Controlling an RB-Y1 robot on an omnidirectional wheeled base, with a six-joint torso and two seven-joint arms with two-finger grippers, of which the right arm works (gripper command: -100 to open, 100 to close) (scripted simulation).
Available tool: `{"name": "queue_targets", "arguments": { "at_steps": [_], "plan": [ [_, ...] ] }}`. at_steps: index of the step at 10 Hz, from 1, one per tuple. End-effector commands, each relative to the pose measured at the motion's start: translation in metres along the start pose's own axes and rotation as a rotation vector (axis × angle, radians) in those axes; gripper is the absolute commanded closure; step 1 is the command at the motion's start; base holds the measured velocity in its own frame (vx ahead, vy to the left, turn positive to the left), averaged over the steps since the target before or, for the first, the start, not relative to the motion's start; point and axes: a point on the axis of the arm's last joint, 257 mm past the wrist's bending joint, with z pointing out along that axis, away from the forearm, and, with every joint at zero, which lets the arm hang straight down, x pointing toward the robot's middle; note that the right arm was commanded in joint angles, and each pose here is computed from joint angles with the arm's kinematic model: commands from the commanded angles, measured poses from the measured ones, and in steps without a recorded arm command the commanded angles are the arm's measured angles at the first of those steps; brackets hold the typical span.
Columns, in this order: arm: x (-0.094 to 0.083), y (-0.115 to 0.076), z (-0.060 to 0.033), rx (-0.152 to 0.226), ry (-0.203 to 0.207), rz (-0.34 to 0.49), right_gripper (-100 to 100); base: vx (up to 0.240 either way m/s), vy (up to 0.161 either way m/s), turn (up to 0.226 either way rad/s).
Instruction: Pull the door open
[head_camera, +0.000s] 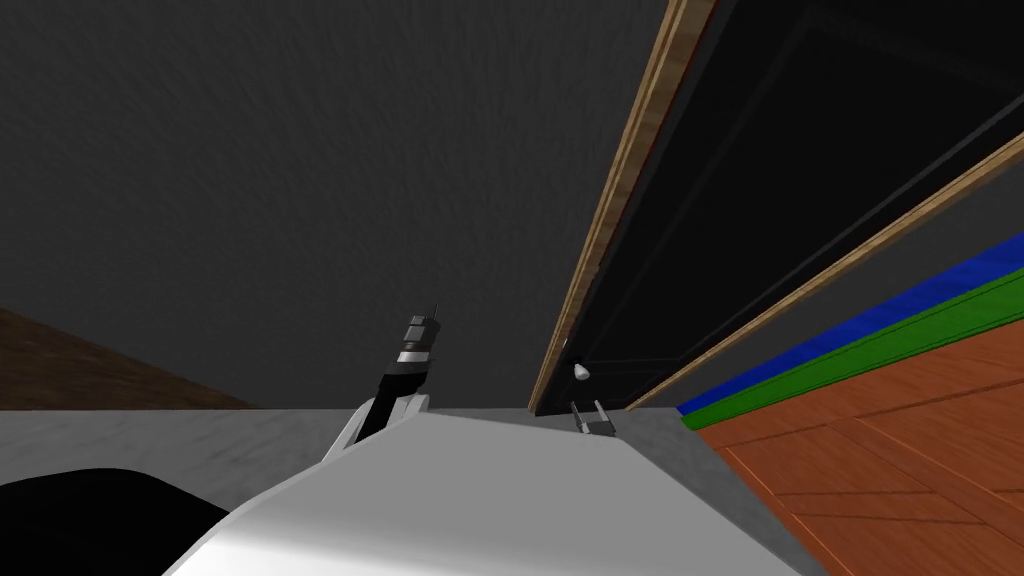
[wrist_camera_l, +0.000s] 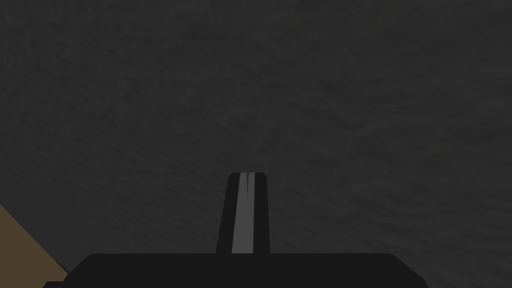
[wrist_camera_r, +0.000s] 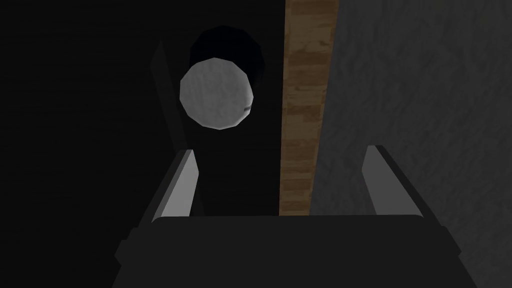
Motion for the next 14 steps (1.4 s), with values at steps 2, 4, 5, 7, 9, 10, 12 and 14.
{"name": "queue_targets", "arguments": {
  "at_steps": [2,4,5,7,9,10,12,14],
  "plan": [
    [0.001,-0.023,0.0025,0.028,-0.002,0.0,-100,0.025,0.044,0.082],
    [-0.002,-0.047,0.0078,0.061,-0.009,0.001,-100,0.044,0.048,0.135],
    [-0.003,-0.058,0.0102,0.077,-0.013,0.001,-100,0.061,0.04,0.152],
    [-0.005,-0.068,0.0124,0.091,-0.017,0.002,-100,0.045,0.011,0.05],
    [-0.009,-0.09,0.0171,0.124,-0.027,0.006,-100,0.069,0.004,0.136],
    [-0.01,-0.094,0.0179,0.13,-0.029,0.006,-100,0.068,-0.018,0.035],
    [-0.011,-0.093,0.0173,0.13,-0.029,0.007,-100,0.041,-0.014,0.027],
    [-0.011,-0.093,0.0173,0.13,-0.029,0.007,100,-0.007,0.004,-0.007]
  ]
}}
